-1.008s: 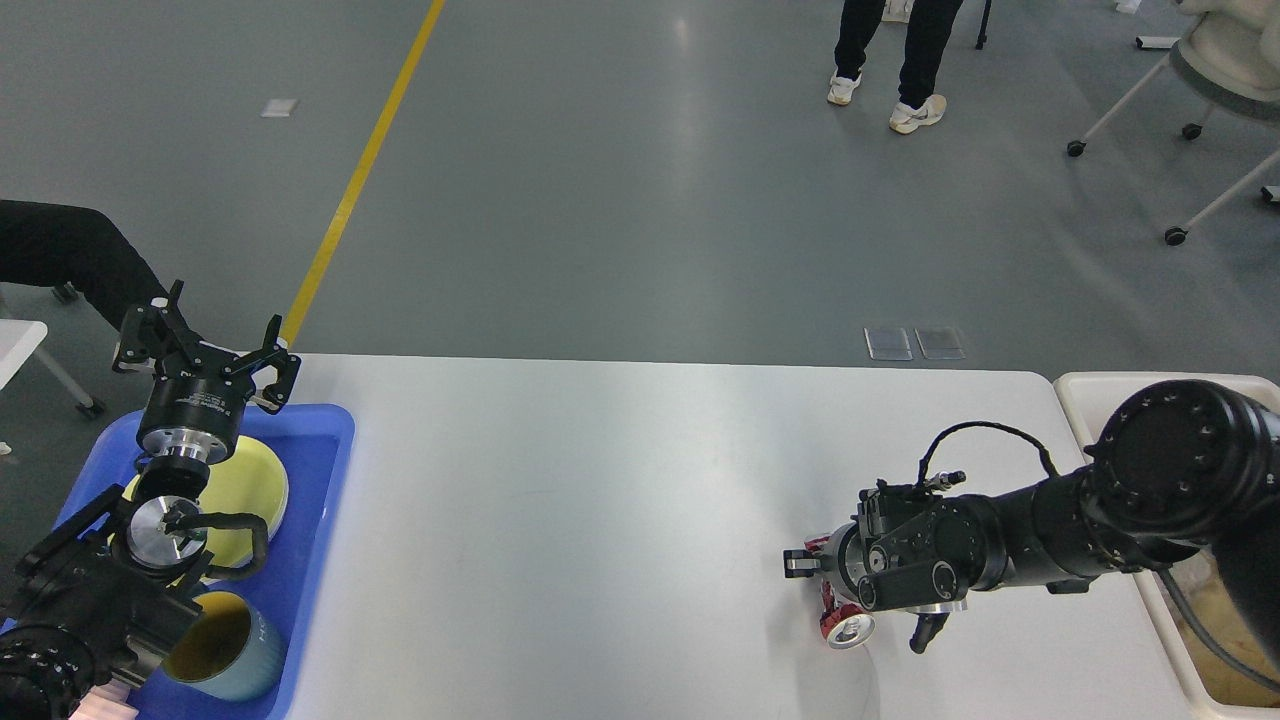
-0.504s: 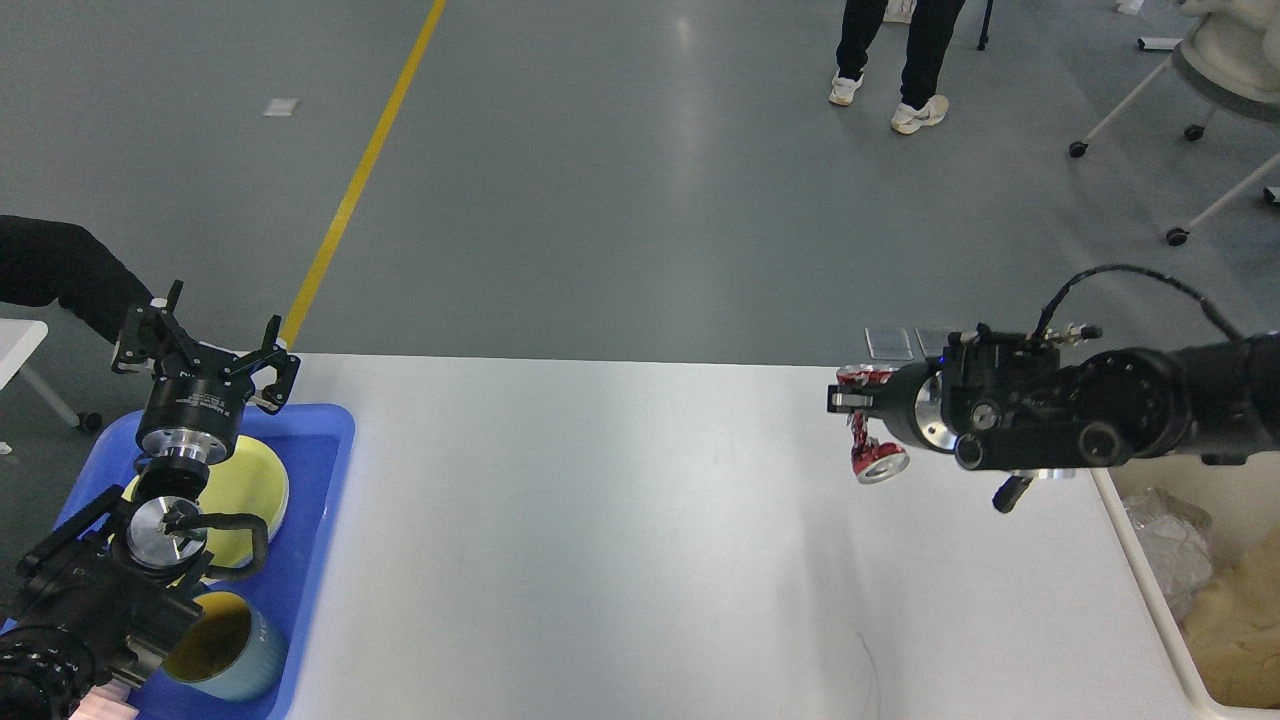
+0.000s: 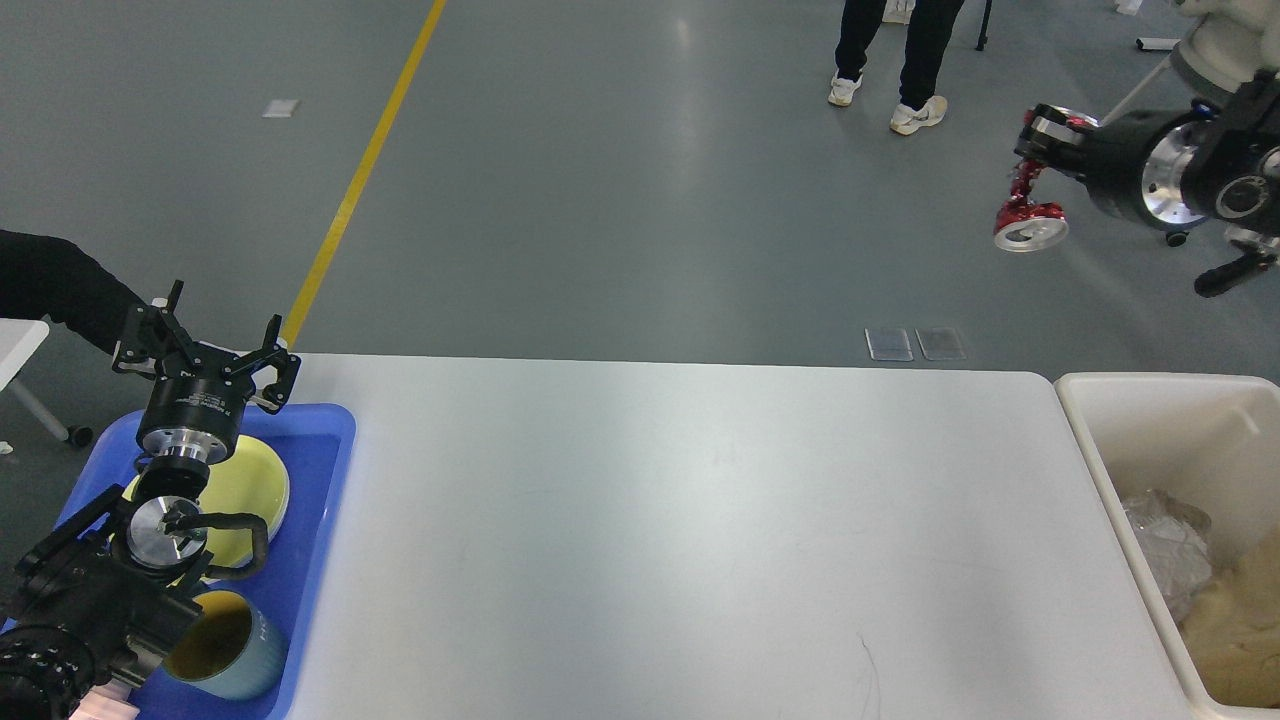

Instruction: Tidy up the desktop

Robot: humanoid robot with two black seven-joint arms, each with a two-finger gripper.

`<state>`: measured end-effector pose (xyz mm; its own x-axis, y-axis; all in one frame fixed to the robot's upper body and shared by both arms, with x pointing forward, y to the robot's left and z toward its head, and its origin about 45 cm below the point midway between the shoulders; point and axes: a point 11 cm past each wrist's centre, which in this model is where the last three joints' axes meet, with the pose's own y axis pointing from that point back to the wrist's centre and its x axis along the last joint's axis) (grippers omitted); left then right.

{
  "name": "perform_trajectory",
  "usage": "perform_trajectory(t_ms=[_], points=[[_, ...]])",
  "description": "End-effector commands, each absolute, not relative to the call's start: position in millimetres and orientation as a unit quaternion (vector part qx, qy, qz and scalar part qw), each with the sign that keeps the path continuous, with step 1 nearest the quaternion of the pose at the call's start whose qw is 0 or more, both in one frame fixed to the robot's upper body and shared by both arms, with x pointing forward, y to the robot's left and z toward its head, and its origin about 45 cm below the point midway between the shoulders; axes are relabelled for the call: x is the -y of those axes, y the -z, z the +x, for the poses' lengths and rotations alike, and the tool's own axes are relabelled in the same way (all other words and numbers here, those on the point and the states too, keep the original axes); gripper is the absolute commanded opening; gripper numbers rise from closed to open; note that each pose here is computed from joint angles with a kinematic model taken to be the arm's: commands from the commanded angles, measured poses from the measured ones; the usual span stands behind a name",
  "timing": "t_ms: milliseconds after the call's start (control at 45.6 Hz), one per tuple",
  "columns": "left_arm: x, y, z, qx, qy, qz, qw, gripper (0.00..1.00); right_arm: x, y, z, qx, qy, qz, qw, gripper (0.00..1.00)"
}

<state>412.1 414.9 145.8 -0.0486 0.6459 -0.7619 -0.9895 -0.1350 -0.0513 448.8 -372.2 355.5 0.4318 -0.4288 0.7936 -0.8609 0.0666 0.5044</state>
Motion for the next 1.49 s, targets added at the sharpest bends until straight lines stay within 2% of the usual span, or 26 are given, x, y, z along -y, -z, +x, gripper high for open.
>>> perform_trajectory(t_ms=[0,175,219,285,307,329,351,548,679,854,1030,1139,1293,1468], points=[[-415,-146,412,-0.259,-0.676,-0.332,0.605,0.97,469,-312,427,0.572,-0.123,0.576,0.572,0.0],[-415,-146,412,-0.259,-0.676,-0.332,0.605,0.97,576,-242,364,0.643,-0.033,0.446,0.622,0.02],[-415,-146,412,-0.259,-0.676,-0.332,0.605,0.97,591,-232,353,0.659,-0.01,0.425,0.621,0.26],[-415,-146,412,-0.259,-0.676,-0.332,0.605,0.97,608,-219,339,0.675,0.014,0.397,0.622,0.75],[-415,-146,412,-0.259,-0.676,-0.332,0.605,0.97,612,-216,336,0.678,0.017,0.389,0.624,0.88],[-415,-146,412,-0.259,-0.676,-0.332,0.605,0.97,616,-213,332,0.68,0.022,0.382,0.625,0.96],[-415,-146,412,-0.259,-0.676,-0.332,0.605,0.97,617,-208,329,0.681,0.027,0.379,0.626,0.99],[-415,-146,412,-0.259,-0.676,-0.332,0.605,0.97,612,-172,311,0.657,0.046,0.38,0.649,0.99],[-415,-146,412,-0.259,-0.676,-0.332,0.605,0.97,606,-166,312,0.652,0.047,0.387,0.651,1.0],[-415,-146,412,-0.259,-0.676,-0.332,0.605,0.97,590,-158,323,0.65,0.049,0.404,0.642,1.0],[-415,-146,412,-0.259,-0.676,-0.332,0.605,0.97,576,-176,351,0.681,0.046,0.421,0.597,1.0],[-415,-146,412,-0.259,-0.676,-0.332,0.605,0.97,538,-199,396,0.73,0.064,0.466,0.497,1.0],[-415,-146,412,-0.259,-0.676,-0.332,0.605,0.97,480,-248,455,0.793,0.149,0.535,0.252,1.0],[-415,-146,412,-0.259,-0.676,-0.332,0.605,0.97,428,-251,471,0.772,0.209,0.593,0.091,1.0]])
